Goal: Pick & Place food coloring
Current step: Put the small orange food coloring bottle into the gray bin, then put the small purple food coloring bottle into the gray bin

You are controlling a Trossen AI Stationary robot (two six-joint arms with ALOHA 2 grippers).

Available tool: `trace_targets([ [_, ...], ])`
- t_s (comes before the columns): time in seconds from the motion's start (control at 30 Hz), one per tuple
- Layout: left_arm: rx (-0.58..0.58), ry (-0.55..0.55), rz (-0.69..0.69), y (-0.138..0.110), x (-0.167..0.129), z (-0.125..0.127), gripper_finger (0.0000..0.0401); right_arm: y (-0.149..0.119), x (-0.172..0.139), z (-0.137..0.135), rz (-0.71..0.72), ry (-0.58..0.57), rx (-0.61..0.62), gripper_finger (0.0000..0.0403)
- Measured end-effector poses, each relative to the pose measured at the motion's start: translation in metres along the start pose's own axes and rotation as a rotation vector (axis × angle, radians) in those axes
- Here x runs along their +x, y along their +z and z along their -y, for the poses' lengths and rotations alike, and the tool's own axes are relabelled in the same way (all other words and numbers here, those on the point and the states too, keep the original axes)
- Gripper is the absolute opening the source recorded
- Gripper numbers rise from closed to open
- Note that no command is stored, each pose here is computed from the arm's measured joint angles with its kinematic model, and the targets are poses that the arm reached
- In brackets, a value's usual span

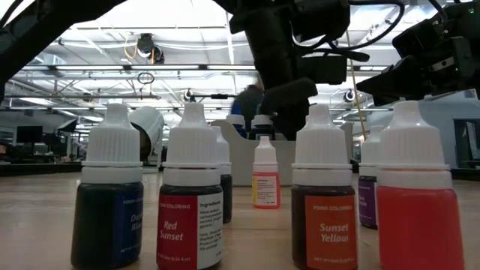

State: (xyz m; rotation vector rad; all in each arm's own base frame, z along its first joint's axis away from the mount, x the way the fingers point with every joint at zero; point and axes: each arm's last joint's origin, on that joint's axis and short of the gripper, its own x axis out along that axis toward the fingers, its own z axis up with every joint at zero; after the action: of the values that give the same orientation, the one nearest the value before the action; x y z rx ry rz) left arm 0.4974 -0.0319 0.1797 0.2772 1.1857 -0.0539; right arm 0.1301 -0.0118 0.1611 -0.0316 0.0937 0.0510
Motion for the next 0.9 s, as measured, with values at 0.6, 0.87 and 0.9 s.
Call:
trace_targets([
  [0.6, 0.050, 0.127, 0.105, 0.011, -0.163, 0.028, 0.0196, 0.000, 0.000, 0.000, 0.004, 0.004, -0.003, 0.0000],
  [0.87, -0.120, 0.182, 0.178, -0.036, -0.277, 0.047, 0.0082, 0.001, 0.001, 0.000, 0.006, 0.005, 0.002, 0.0000],
  [0.9, -0.139, 0.186, 0.197, -0.041, -0.288, 0.051, 0.0058, 0.000, 0.001, 0.000, 0.001, 0.006, 0.006, 0.0000],
])
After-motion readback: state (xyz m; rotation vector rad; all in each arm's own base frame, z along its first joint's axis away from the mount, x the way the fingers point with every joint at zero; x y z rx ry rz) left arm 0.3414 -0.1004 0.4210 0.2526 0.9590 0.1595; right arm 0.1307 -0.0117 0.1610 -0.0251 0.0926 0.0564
